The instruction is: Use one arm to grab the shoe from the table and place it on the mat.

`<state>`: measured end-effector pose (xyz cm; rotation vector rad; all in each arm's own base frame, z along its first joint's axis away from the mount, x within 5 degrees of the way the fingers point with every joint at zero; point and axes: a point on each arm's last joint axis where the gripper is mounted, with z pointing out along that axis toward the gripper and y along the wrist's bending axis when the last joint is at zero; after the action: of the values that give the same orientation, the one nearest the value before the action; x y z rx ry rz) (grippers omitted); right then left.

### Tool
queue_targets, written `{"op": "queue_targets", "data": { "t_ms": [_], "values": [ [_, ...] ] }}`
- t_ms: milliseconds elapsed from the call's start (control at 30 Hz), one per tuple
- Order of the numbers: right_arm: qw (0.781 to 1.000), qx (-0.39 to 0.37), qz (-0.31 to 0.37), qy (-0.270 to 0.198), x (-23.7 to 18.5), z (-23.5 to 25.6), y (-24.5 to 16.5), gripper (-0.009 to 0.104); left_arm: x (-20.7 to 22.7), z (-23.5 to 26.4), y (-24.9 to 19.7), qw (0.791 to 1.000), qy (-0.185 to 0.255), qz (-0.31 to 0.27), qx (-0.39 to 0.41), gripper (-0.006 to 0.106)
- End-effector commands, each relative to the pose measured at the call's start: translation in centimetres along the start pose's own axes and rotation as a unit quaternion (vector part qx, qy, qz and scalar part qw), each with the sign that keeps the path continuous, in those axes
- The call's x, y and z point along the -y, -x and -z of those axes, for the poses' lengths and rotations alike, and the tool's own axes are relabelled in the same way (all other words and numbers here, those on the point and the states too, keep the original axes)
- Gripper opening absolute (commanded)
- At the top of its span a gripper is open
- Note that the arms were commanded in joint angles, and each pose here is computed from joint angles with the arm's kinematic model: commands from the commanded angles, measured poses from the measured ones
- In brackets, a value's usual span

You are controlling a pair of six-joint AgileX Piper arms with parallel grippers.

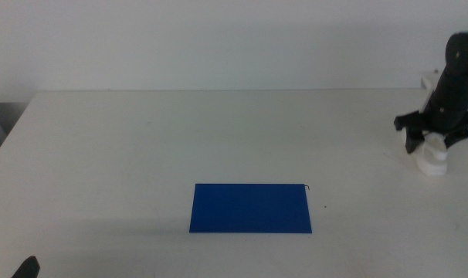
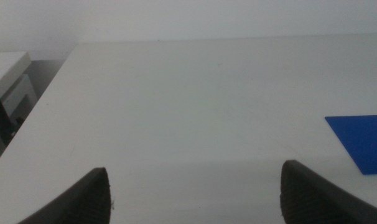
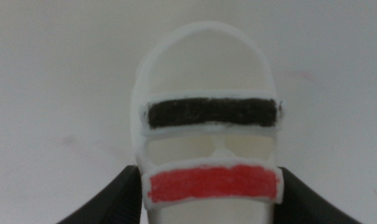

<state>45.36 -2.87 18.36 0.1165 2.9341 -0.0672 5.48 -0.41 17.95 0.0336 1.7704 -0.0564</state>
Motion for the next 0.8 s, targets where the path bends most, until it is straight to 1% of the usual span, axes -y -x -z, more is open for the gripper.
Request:
{"op": "queue_targets", "data": {
  "t_ms": [0,167,300,433,633,767],
  "values": [
    [0.998,0.070,-0.004,0.004,-0.2,6.7,0.4,-0.004,0.0,0.1,0.6,0.999,0.000,0.006,0.043,0.094],
    [0.996,0.065,-0.064,0.020,-1.5,10.8,-1.0,-0.004,0.0,0.1,0.6,0.999,0.000,0.006,0.043,0.094],
    [0.996,0.061,-0.059,0.022,-3.7,13.1,-2.2,-0.004,0.0,0.1,0.6,0.999,0.000,0.006,0.043,0.094],
    [0.997,0.052,-0.048,0.034,-7.4,14.3,-3.4,-0.004,0.0,0.1,0.6,0.999,0.000,0.006,0.043,0.094],
    [0.998,0.048,-0.010,0.049,-14.8,15.0,-5.8,-0.004,0.0,0.1,0.6,0.999,0.000,0.006,0.043,0.094],
    [0.997,0.046,-0.012,0.064,-19.4,15.2,-7.8,-0.004,0.0,0.1,0.6,0.999,0.000,0.006,0.043,0.094]
  ]
}}
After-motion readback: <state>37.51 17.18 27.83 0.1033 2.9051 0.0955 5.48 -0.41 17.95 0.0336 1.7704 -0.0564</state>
